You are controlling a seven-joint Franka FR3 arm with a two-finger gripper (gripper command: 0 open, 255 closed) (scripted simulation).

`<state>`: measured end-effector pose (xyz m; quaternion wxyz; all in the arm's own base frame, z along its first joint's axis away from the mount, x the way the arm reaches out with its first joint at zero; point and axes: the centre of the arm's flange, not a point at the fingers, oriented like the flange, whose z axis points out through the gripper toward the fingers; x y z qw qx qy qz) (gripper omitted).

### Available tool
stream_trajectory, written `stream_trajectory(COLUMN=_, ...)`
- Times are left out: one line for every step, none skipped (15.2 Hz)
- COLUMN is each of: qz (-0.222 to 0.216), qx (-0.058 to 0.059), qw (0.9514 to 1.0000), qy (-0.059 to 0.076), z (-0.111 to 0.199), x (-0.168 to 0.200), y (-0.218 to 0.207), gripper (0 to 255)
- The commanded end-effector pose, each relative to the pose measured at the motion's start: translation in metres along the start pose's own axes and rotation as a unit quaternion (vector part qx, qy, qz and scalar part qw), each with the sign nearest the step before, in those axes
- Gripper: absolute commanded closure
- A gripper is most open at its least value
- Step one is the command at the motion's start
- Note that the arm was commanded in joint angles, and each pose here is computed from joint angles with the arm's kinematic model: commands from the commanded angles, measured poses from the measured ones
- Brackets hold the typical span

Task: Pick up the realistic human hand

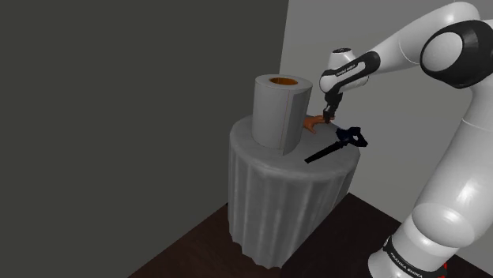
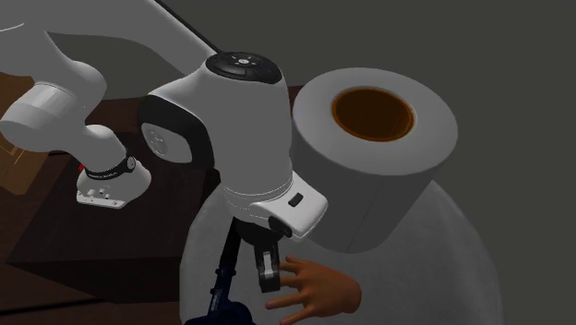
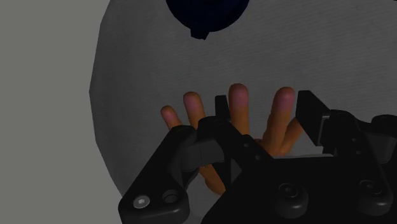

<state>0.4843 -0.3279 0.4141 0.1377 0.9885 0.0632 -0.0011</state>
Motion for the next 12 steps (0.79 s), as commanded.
stream_trajectory(qz=0.0, qx=0.0, qw=1.0, qy=0.0, z=-0.011, x=0.0, y=0.004, gripper=255)
stream_trajectory(qz=0.0, qx=0.0, qw=1.0, qy=0.0, z=-0.016, x=0.0, y=0.005, gripper=255)
stream_trajectory(qz=0.0, qx=0.0, qw=1.0, qy=0.0, z=-0.021, x=0.0, y=0.007, gripper=255)
stream_trajectory(qz=0.0, qx=0.0, qw=1.0, qy=0.0, z=-0.026, x=0.0, y=0.008, gripper=255)
stream_trajectory(qz=0.0, qx=0.0, qw=1.0, qy=0.0, z=-0.031, x=0.0, y=0.01, gripper=255)
stream_trajectory(qz=0.0, qx=0.0, qw=1.0, qy=0.0, z=-0.036, x=0.0, y=0.011, gripper=255)
stream_trajectory(qz=0.0, qx=0.0, qw=1.0, qy=0.0, z=-0.041, x=0.0, y=0.012, gripper=255)
stream_trajectory(qz=0.0, qx=0.0, qw=1.0, qy=0.0, z=-0.047, x=-0.001, y=0.014, gripper=255)
stream_trajectory(qz=0.0, qx=0.0, qw=1.0, qy=0.0, z=-0.052, x=-0.001, y=0.015, gripper=255)
stream_trajectory(qz=0.0, qx=0.0, qw=1.0, qy=0.0, z=-0.057, x=-0.001, y=0.017, gripper=255)
stream_trajectory(qz=0.0, qx=0.0, qw=1.0, qy=0.0, z=-0.057, x=-0.001, y=0.017, gripper=255)
stream_trajectory(qz=0.0, qx=0.0, qw=1.0, qy=0.0, z=-0.057, x=-0.001, y=0.017, gripper=255)
